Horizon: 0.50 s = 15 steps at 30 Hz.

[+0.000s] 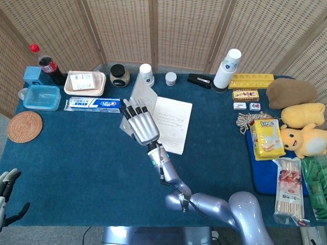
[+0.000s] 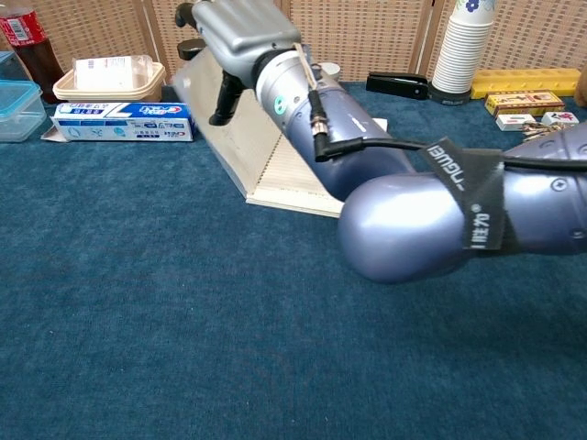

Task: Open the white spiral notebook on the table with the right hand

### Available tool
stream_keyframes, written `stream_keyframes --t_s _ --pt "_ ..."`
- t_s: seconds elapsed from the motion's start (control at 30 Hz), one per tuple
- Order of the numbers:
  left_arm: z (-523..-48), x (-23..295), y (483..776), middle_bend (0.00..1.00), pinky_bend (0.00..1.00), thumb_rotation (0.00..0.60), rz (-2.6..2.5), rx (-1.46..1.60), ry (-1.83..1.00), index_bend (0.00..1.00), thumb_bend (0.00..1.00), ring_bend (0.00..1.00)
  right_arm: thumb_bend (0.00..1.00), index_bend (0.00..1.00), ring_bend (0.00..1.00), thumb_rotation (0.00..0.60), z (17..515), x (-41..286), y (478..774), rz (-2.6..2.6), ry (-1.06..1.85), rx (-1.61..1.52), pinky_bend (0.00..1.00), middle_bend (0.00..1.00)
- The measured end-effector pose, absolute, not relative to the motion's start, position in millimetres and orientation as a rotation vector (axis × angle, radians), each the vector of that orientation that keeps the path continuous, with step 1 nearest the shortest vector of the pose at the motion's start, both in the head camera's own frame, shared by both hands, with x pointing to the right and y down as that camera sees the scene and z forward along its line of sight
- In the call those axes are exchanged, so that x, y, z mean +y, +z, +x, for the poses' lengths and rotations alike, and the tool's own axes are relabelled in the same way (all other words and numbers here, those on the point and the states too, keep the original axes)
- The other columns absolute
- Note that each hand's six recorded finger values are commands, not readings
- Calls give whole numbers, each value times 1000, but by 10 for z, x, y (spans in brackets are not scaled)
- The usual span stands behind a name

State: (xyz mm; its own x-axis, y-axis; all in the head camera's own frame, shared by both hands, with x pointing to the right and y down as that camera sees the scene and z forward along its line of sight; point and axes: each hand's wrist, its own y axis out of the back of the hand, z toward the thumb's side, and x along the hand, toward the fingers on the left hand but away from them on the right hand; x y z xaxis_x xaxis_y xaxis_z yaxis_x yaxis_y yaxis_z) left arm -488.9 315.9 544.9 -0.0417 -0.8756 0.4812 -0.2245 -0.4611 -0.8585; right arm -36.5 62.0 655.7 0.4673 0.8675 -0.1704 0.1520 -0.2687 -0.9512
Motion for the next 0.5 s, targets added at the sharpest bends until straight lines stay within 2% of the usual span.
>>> stream_keyframes --t_s 0.2,0.5 --pt "-4928 3188 5431 66 0 600 -1683 1174 -1550 114 270 7 132 113 56 600 -477 665 6596 -1740 903 -870 117 129" --pt "-4951 3205 5458 66 0 600 -1695 1168 -1556 115 270 7 131 98 55 600 -280 693 6672 -1707 926 -845 116 128"
